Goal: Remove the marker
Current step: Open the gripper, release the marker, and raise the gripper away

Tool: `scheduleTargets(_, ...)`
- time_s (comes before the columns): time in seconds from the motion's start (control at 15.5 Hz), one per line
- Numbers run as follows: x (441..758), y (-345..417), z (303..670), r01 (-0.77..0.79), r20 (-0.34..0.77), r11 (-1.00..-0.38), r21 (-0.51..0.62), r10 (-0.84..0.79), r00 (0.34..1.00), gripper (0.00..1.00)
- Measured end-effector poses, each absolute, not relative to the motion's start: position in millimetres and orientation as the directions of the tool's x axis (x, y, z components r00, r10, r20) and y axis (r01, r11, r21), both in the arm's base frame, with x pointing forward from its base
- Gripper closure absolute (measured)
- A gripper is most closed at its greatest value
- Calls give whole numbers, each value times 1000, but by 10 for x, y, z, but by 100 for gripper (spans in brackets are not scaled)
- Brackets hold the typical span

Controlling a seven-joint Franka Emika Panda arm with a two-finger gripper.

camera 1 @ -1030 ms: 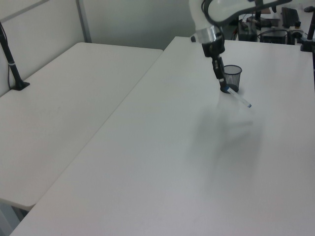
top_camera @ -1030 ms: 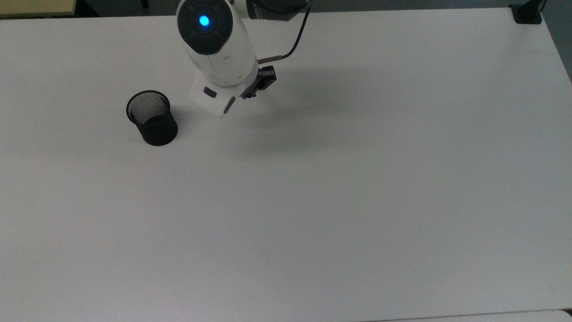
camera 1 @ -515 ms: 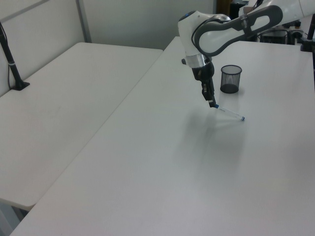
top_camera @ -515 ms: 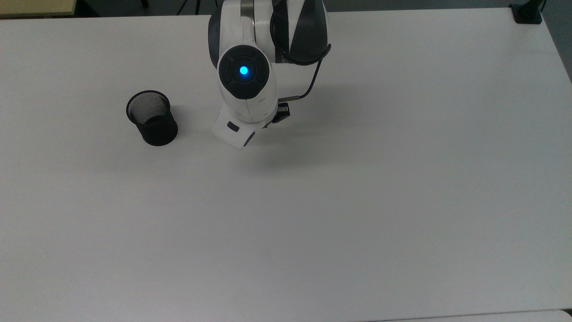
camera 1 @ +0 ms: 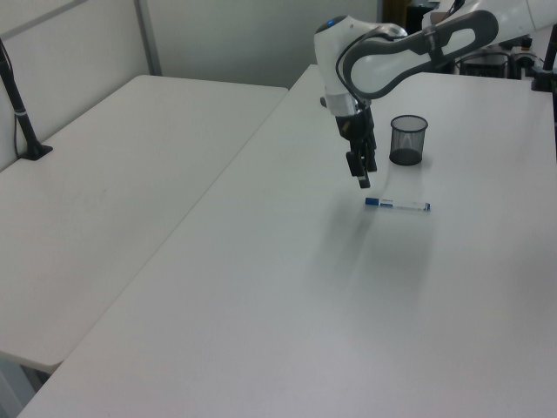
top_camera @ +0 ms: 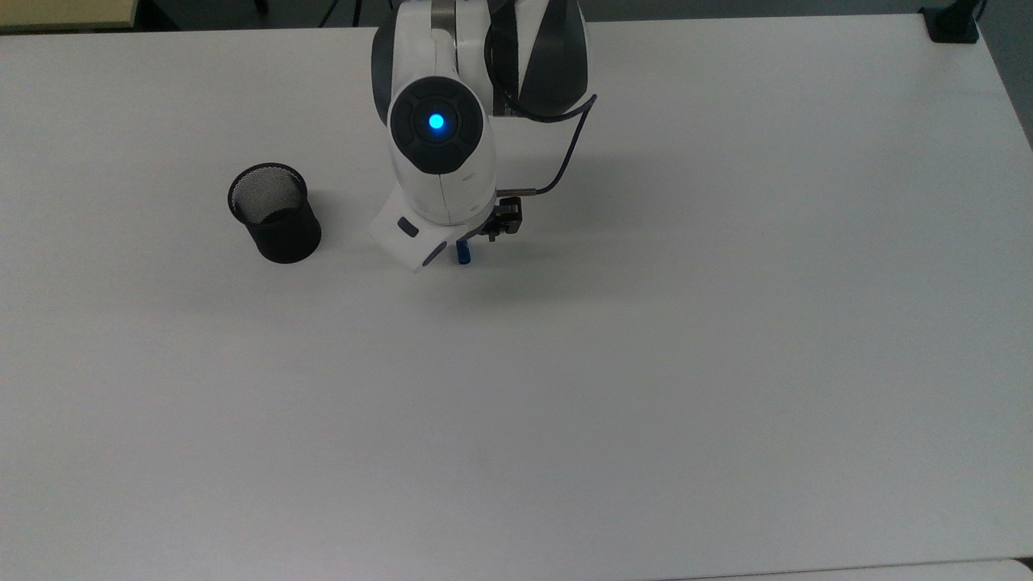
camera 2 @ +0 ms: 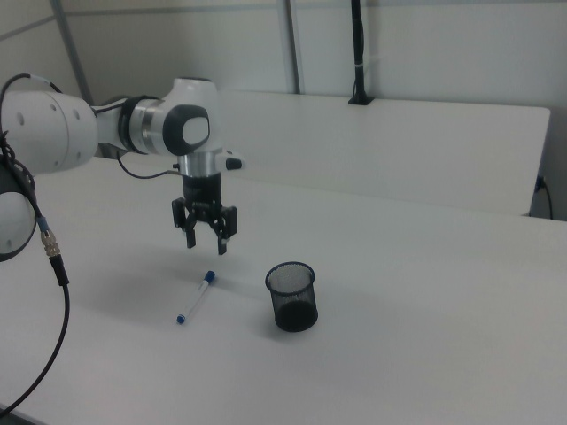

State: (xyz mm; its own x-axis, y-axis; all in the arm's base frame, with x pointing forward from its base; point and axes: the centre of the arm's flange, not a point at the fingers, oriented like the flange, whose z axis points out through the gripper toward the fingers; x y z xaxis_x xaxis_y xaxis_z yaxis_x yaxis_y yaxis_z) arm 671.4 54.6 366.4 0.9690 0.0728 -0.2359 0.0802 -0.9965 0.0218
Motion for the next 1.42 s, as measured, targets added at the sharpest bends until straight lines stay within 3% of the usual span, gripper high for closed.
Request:
scheduleTargets(0.13, 6723, 463, 4023, 32, -176, -997, 73, 19, 984, 2)
scheduleTargets(0.45, 6513, -154, 5149, -91, -12, -994, 68, -92, 996, 0)
scheduleTargets(0.58, 6339, -337, 5435, -123, -12, -990, 66, -124, 992, 0)
scheduleTargets(1.09, 6200, -503, 5636, -249, 14, -967, 61, -248, 969, 0)
scheduleTargets(1.42, 6114, -333, 5674, -242, 13, -969, 56, -242, 970, 0)
